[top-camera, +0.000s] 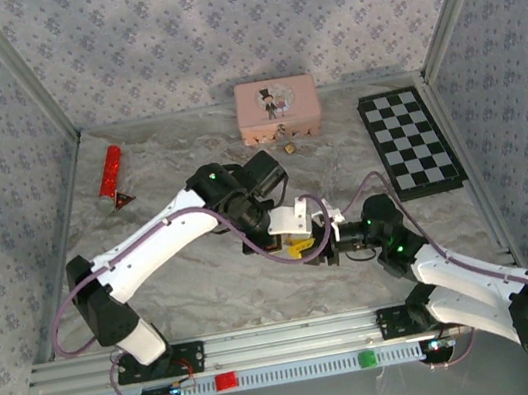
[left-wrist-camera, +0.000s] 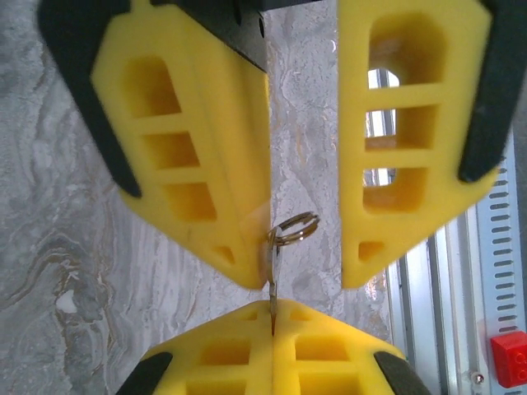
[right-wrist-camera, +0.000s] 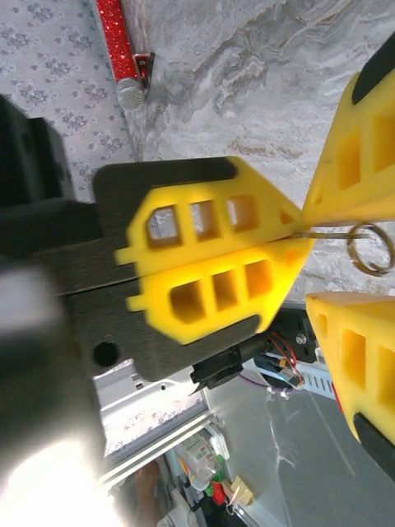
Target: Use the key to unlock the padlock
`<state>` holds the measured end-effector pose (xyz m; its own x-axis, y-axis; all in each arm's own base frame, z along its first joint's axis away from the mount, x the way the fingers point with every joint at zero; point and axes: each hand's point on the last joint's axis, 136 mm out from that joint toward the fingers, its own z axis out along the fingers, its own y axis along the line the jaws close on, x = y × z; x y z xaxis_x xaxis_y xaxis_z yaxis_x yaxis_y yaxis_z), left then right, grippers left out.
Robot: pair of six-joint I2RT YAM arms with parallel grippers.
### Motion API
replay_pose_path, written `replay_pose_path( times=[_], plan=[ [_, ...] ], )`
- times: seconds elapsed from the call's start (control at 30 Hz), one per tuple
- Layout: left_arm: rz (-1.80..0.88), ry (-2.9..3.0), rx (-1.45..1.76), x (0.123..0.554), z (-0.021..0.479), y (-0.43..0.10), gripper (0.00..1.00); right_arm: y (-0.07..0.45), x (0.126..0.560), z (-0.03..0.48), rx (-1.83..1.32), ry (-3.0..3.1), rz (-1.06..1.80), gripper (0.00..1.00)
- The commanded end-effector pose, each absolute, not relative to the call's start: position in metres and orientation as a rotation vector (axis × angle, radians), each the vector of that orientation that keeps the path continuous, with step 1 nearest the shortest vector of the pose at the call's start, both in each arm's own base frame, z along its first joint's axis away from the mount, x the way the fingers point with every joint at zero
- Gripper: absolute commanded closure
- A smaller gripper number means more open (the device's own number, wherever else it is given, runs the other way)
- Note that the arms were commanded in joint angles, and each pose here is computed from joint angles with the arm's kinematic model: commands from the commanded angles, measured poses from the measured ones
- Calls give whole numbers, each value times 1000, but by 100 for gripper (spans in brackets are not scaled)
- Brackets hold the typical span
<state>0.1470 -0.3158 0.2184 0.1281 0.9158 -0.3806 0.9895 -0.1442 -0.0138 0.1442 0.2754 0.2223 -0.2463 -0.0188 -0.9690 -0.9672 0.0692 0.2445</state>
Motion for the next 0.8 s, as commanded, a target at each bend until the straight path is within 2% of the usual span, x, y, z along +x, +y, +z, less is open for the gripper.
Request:
replay_pose_path(
  times=[0.0,0.23,0.47,0.77],
  plan=[
    [-427,1811,2159,143,234,-311,100,277,145,226,-1071,1425,1304,72],
    [-425,1821,2161,144,232,-311,100,276,142,235,-1072,1397,1320,80],
    [-424,1838,2170,144,227,-311,100,274,143,238,-1057,1389,1302,74],
    [-454,1844,2184,140,225,-312,100,275,144,237,-1054,1395,1295,80]
  ],
)
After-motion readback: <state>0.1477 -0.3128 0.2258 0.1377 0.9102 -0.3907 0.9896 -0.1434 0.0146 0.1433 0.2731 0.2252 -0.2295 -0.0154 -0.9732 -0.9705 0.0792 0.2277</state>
